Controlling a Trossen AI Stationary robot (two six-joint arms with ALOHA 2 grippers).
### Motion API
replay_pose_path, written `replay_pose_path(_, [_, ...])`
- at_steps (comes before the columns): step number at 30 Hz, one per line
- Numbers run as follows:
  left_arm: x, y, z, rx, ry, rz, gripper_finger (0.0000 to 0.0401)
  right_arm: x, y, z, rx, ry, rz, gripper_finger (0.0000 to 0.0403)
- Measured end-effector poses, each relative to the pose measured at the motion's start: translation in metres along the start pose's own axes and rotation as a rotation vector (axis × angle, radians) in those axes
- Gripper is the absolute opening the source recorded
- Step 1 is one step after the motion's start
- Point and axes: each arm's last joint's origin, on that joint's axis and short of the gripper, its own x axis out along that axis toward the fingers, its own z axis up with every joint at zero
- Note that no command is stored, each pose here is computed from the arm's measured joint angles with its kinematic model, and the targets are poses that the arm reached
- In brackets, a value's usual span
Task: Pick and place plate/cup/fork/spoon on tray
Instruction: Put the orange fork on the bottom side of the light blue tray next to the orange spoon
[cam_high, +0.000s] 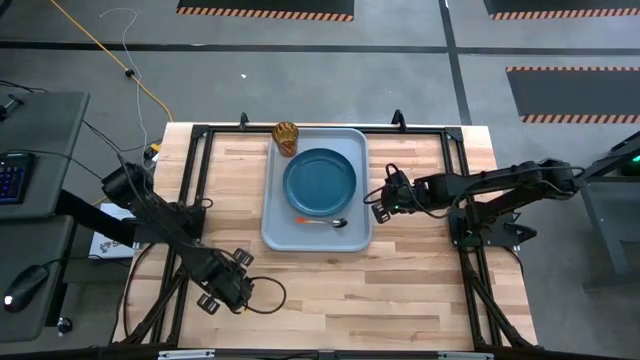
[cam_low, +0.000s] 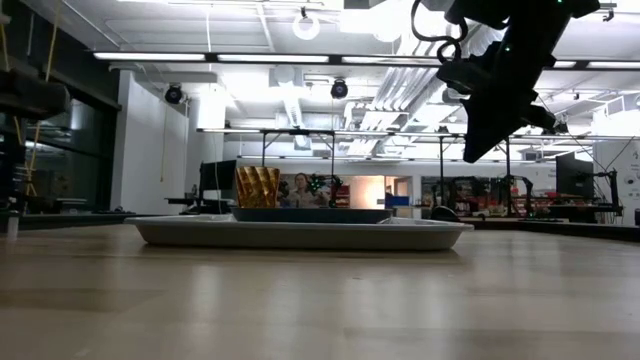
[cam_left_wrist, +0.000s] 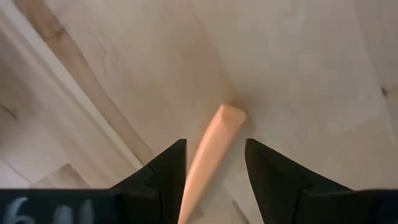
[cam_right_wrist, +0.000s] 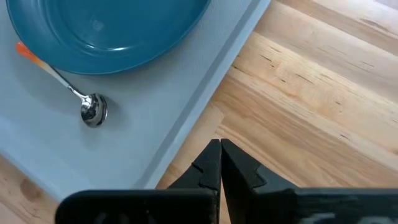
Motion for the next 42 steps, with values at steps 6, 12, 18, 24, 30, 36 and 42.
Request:
replay_pose_path(6, [0.010,-0.003,0.002,0.034,0.025,0.009,0.0155,0.000,0.000,0.000,-0.001,-0.001,0.000,0.0000])
replay_pose_path(12, [0.018,-0.003,0.004,0.054,0.054,0.010,0.0155,0.000,0.000,0.000,-0.004,-0.001,0.000,0.0000])
replay_pose_path(18, [0.021,-0.004,0.004,0.093,0.065,-0.010,0.0155,0.000,0.000,0.000,-0.001,-0.001,-0.001,0.0000])
replay_pose_path(24, [0.030,-0.002,-0.006,0.134,0.102,-0.023,0.0155,0.000,0.000,0.000,0.000,-0.002,0.001,0.0000])
replay_pose_path(30, [0.039,0.003,-0.015,0.126,0.124,-0.050,0.0154,0.000,0.000,0.000,0.001,-0.003,0.001,0.0000])
replay_pose_path(36, [0.039,0.011,-0.012,0.114,0.097,-0.061,0.0109,0.000,0.001,0.000,0.009,-0.008,0.004,0.0000])
replay_pose_path(42, [0.021,0.029,-0.006,0.048,0.011,-0.066,0.0055,0.000,0.001,0.000,0.006,-0.005,0.006,0.0000])
